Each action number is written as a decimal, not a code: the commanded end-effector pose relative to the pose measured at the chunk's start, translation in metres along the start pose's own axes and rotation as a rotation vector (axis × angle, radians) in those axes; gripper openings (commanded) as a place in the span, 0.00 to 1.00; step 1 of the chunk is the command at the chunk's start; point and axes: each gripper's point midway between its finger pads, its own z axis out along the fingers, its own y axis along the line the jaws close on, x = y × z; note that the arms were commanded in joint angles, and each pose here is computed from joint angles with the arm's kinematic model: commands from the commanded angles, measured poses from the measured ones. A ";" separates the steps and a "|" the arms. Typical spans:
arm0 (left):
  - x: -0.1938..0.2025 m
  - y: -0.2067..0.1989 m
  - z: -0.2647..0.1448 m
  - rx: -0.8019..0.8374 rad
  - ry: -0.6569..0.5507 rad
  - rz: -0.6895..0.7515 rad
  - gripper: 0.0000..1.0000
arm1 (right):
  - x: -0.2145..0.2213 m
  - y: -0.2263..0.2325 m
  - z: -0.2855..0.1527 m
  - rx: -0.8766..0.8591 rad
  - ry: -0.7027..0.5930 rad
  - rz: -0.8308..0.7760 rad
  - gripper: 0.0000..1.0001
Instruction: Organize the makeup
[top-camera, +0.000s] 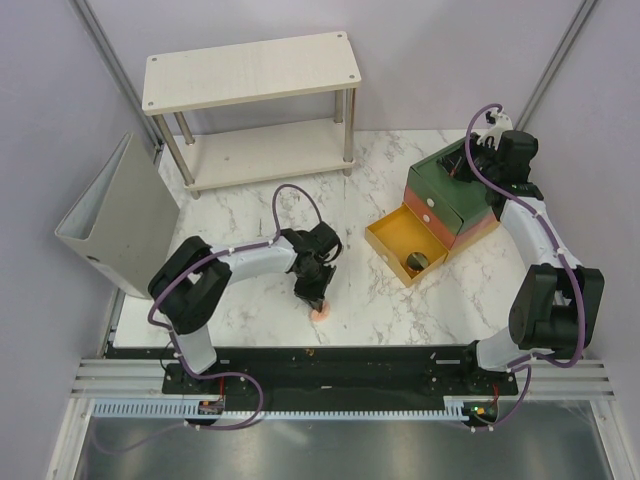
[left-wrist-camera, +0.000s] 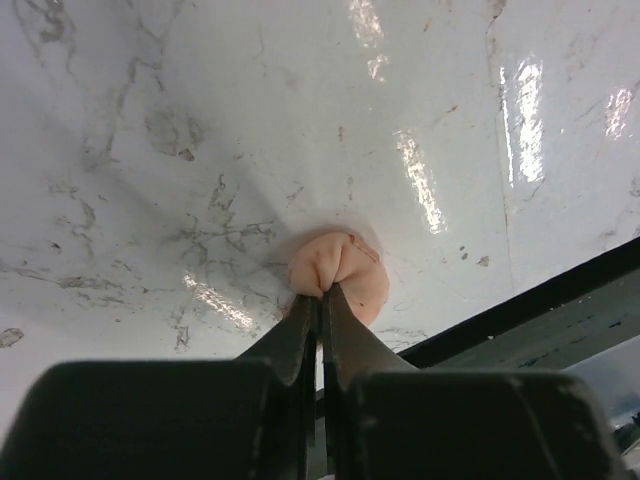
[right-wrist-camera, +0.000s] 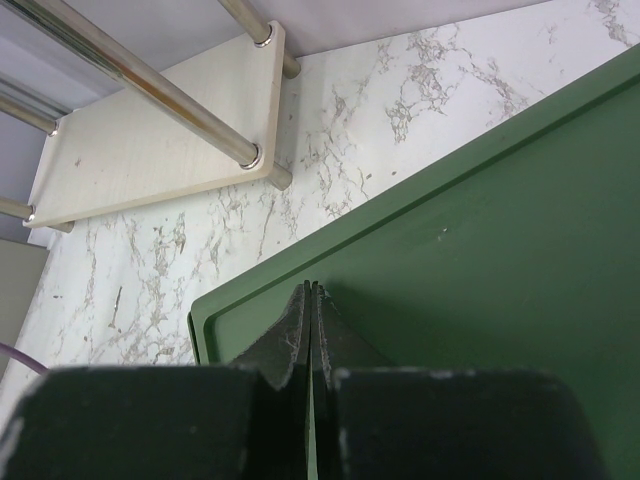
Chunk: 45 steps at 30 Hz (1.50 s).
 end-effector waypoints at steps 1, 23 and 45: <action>-0.025 -0.019 -0.014 0.051 -0.097 0.059 0.02 | 0.178 -0.052 -0.030 0.229 0.577 0.250 0.00; -0.232 -0.165 -0.085 0.422 -0.427 0.109 0.06 | 0.178 -0.051 -0.031 0.225 0.578 0.252 0.00; -0.144 -0.081 -0.048 0.192 -0.369 0.288 0.79 | 0.178 -0.051 -0.031 0.224 0.578 0.250 0.00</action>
